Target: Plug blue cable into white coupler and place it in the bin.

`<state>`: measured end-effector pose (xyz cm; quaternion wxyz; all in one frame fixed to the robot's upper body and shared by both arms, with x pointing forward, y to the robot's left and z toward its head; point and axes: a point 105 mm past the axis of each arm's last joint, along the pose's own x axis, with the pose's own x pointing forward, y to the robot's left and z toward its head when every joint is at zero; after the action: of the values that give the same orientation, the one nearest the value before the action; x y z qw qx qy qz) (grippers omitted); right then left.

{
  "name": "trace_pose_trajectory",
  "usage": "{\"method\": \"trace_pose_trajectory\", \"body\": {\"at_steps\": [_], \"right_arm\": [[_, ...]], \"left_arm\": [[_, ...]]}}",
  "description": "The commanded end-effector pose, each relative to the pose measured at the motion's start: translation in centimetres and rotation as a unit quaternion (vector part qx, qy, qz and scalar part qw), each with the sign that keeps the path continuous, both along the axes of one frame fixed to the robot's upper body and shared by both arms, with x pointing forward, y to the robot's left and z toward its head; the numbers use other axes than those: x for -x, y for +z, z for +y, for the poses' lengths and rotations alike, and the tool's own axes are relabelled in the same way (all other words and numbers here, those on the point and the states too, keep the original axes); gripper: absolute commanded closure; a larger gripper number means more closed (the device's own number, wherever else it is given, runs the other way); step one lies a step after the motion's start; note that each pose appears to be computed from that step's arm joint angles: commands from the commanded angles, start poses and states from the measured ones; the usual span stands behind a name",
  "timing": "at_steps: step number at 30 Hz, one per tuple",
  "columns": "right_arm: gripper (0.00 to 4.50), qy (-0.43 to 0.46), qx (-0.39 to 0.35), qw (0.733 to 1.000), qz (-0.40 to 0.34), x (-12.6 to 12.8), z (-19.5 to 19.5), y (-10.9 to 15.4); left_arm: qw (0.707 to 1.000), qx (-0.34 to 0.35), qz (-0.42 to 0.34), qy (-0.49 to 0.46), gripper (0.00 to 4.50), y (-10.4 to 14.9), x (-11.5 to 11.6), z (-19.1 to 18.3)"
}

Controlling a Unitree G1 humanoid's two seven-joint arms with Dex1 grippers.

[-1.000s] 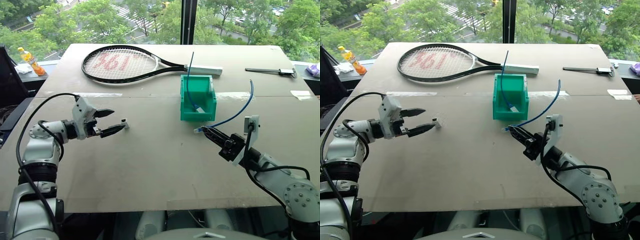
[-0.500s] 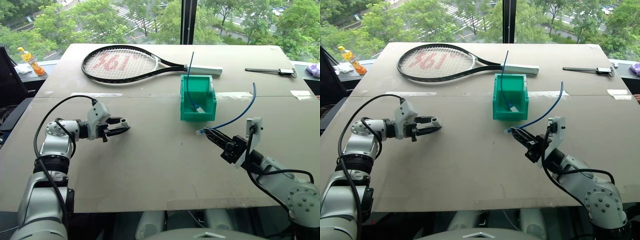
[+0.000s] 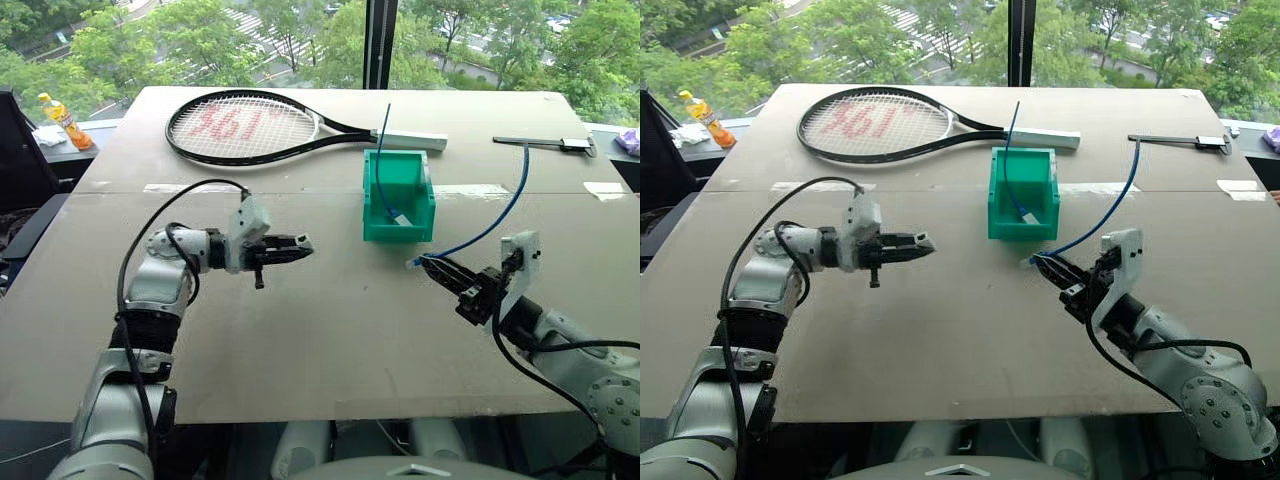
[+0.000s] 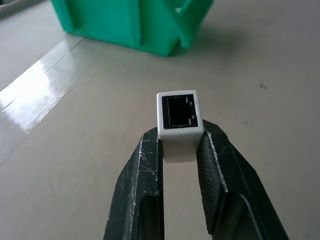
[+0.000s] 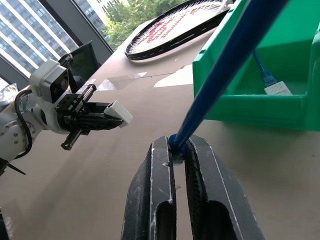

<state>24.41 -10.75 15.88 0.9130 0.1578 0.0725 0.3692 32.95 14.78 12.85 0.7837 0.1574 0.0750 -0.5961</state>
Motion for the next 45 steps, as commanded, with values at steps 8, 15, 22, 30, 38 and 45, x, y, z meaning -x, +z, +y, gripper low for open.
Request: {"method": "trace_pose_trajectory", "body": {"at_steps": [8,15,22,30,38,45], "right_arm": [[4.50,0.093,0.151,0.977,-0.115,-0.4,0.3,1.8],[4.50,0.175,0.227,0.945,-0.155,-3.8,3.2,1.3],[4.50,0.230,0.281,0.918,-0.160,-4.9,4.3,-0.2],[4.50,0.286,0.282,0.901,-0.166,-4.8,5.9,-0.4],[4.50,0.322,0.307,0.881,-0.163,-4.9,6.6,-1.7],[4.50,0.353,0.357,0.850,-0.159,-5.2,6.3,-3.5]], "left_arm": [[0.993,-0.072,0.001,-0.096,4.16,-1.8,0.7,-6.6],[0.988,-0.109,0.027,-0.102,4.16,-5.3,1.7,-6.8],[0.988,-0.114,0.030,-0.096,4.16,-6.1,1.7,-6.6],[0.988,-0.119,0.030,-0.092,4.16,-6.5,1.6,-6.4],[0.987,-0.128,0.020,-0.100,4.16,-6.4,1.5,-6.5],[0.987,-0.125,0.018,-0.103,4.16,-6.3,1.5,-6.8]]}}
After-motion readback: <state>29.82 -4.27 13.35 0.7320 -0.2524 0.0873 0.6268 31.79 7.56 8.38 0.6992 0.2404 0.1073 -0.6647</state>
